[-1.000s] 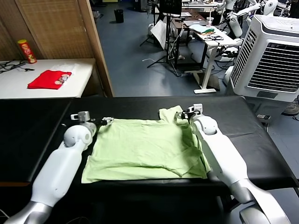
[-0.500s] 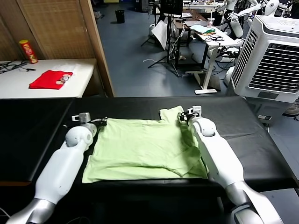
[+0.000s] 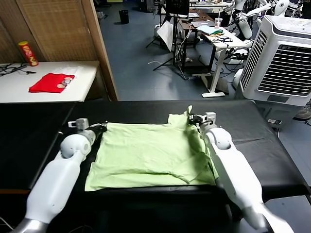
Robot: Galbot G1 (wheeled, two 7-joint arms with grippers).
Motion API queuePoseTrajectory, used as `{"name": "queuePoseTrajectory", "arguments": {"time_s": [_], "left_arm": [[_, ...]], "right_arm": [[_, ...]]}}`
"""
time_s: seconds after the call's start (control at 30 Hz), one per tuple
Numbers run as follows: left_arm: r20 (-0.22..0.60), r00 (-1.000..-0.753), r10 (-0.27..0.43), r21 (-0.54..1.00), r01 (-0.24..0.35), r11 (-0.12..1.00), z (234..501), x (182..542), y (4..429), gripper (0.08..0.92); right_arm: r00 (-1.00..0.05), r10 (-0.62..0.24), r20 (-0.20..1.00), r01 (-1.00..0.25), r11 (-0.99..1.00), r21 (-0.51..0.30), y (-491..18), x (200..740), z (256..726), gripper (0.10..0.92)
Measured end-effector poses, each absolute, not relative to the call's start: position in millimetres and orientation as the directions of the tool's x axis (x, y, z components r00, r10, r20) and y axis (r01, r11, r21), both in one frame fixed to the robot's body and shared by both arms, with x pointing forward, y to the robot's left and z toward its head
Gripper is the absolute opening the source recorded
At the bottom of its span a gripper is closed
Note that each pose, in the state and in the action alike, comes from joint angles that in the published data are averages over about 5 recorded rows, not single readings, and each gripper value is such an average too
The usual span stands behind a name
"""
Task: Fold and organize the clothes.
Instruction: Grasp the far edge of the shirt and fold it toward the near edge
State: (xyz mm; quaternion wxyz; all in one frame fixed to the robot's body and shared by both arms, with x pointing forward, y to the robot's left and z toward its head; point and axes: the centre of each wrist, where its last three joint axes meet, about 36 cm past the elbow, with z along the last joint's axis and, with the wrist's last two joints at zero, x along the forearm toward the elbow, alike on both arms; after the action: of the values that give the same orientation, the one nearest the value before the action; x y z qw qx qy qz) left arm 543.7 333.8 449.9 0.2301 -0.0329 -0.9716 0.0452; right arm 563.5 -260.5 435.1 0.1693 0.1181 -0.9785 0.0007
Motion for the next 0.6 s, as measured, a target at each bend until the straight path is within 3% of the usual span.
{"name": "queuePoseTrajectory", "arguments": {"time_s": [0.23,0.6], "left_arm": [[0.412,-0.909,0.069,-0.059,0.049,0.997,462,498,339,0.128],[0.415,-0.906,0.084,-0.034,0.076,0.996,464,428,334,0.128]], "right_arm": [[-0.909,-0.205,0.363,-0.221,0.975,-0.003,-276,521,439,0.122],[-0.873,-0.175,0.456,-0.214,0.976,-0.035,-277,448,451,0.122]]}}
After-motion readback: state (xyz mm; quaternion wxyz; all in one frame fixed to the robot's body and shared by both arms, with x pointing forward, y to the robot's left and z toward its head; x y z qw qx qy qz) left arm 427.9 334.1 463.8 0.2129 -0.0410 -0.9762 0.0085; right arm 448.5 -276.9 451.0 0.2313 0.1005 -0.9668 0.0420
